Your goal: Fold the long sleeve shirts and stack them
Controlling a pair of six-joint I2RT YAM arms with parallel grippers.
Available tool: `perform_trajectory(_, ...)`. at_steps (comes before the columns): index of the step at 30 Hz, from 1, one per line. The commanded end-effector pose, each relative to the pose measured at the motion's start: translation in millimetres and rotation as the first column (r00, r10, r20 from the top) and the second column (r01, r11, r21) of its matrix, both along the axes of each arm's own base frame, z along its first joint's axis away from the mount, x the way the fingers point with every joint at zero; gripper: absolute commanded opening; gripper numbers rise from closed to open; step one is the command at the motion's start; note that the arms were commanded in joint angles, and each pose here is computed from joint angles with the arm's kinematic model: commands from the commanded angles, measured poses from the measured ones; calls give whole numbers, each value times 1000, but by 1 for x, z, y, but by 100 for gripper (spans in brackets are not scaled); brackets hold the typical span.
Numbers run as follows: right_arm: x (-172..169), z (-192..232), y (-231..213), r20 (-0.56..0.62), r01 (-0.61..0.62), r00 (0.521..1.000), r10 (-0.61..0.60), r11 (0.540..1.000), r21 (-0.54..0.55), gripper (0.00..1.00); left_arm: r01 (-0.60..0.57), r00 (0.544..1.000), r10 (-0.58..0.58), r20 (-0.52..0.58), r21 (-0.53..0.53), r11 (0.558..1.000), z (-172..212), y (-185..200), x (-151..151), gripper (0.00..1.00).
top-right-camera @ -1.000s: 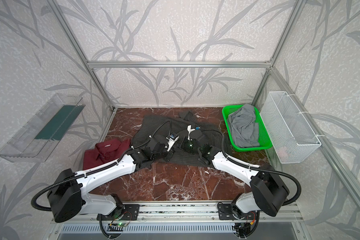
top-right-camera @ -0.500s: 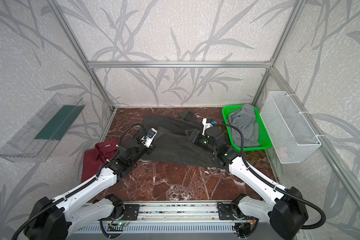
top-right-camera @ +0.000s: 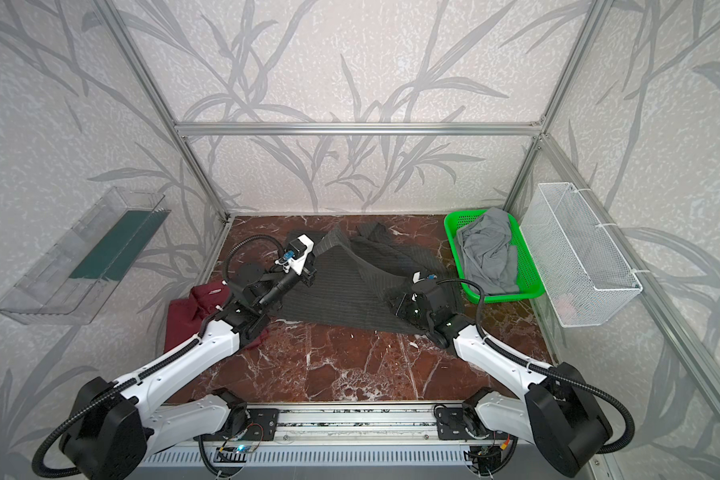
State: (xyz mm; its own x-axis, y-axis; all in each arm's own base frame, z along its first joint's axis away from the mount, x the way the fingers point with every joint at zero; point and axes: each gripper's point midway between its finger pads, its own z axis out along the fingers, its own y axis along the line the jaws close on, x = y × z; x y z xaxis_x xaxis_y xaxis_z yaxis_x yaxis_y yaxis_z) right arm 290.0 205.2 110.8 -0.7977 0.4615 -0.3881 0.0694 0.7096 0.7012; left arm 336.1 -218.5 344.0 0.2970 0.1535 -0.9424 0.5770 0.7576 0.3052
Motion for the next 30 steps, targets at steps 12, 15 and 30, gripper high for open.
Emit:
perform_trajectory(12, 59, -24, -6, 103, 160, 982, -156, 987, -29, 39, 227, 967, -201, 159, -170, 959, 77, -23, -44, 0)
perform_trajectory(15, 64, -37, -28, 100, 266, 961, -259, 962, -60, 41, 225, 968, -197, 157, -184, 957, 71, -20, -47, 0)
perform_trajectory(30, 65, -41, -73, 109, 392, 912, -395, 919, 46, 44, 40, 997, -25, 73, -206, 978, 20, 6, -28, 0)
